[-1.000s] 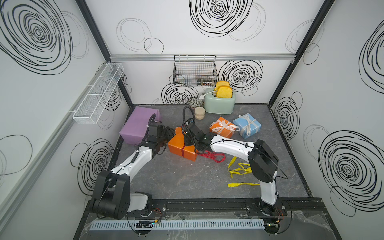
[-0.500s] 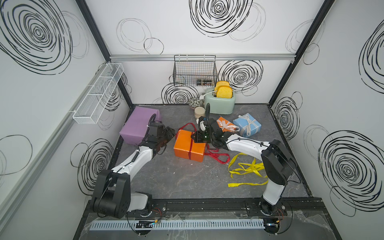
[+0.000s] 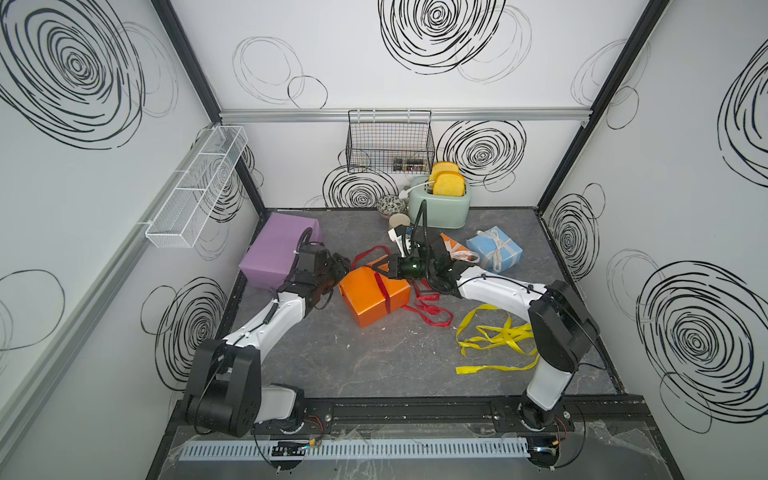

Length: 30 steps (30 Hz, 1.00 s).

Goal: Untie the ribbon bows on the gift boxes
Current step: Pull the ribbon from the gift box.

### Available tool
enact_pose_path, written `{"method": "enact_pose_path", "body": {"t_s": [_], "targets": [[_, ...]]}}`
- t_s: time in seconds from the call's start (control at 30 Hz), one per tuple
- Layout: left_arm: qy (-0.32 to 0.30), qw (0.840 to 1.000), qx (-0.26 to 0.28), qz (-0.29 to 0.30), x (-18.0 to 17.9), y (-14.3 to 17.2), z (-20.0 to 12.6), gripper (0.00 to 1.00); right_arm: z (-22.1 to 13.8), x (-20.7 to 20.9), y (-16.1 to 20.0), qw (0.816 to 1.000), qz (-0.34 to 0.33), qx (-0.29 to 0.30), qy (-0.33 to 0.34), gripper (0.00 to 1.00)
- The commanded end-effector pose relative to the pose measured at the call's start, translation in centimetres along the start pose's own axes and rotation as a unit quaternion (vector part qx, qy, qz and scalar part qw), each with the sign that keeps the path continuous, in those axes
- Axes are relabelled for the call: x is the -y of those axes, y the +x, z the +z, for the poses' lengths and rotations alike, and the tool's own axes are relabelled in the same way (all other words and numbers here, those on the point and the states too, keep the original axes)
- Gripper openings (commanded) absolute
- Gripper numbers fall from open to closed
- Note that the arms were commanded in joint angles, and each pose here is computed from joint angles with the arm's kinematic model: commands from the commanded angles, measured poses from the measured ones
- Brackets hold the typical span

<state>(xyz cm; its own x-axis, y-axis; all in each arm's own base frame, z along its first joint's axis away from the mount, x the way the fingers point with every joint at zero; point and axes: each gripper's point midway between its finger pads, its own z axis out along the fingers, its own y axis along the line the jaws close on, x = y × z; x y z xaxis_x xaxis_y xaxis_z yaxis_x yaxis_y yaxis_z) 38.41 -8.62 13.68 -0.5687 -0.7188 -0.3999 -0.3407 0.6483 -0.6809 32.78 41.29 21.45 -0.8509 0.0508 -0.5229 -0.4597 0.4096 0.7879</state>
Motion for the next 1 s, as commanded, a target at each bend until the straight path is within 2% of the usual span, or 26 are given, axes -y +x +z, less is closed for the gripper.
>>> {"method": "enact_pose_path", "body": {"t_s": [0.0, 0.5, 0.73, 0.87, 0.97], "targets": [[0.008, 1.0, 0.008, -0.005, 0.4, -0.6, -0.1, 0.7, -2.4, -5.6, -4.2, 0.996, -0.04, 0.048, -0.056, 0.0], [0.012, 1.0, 0.012, -0.004, 0.6, -0.8, -0.5, 0.71, -9.0, -13.2, -12.4, 0.974, -0.123, 0.174, -0.074, 0.0], [0.036, 0.999, 0.026, 0.028, 2.4, -1.6, -1.5, 0.78, -11.8, -15.1, -15.0, 0.964, -0.141, 0.211, -0.077, 0.0], [0.098, 0.991, 0.06, 0.073, 5.7, -2.3, -3.8, 0.87, -11.9, -15.0, -15.5, 0.964, -0.141, 0.212, -0.075, 0.0], [0.178, 0.976, 0.051, 0.115, 9.3, -0.6, -4.9, 0.97, -12.3, -14.6, -15.8, 0.964, -0.136, 0.216, -0.072, 0.0]]}}
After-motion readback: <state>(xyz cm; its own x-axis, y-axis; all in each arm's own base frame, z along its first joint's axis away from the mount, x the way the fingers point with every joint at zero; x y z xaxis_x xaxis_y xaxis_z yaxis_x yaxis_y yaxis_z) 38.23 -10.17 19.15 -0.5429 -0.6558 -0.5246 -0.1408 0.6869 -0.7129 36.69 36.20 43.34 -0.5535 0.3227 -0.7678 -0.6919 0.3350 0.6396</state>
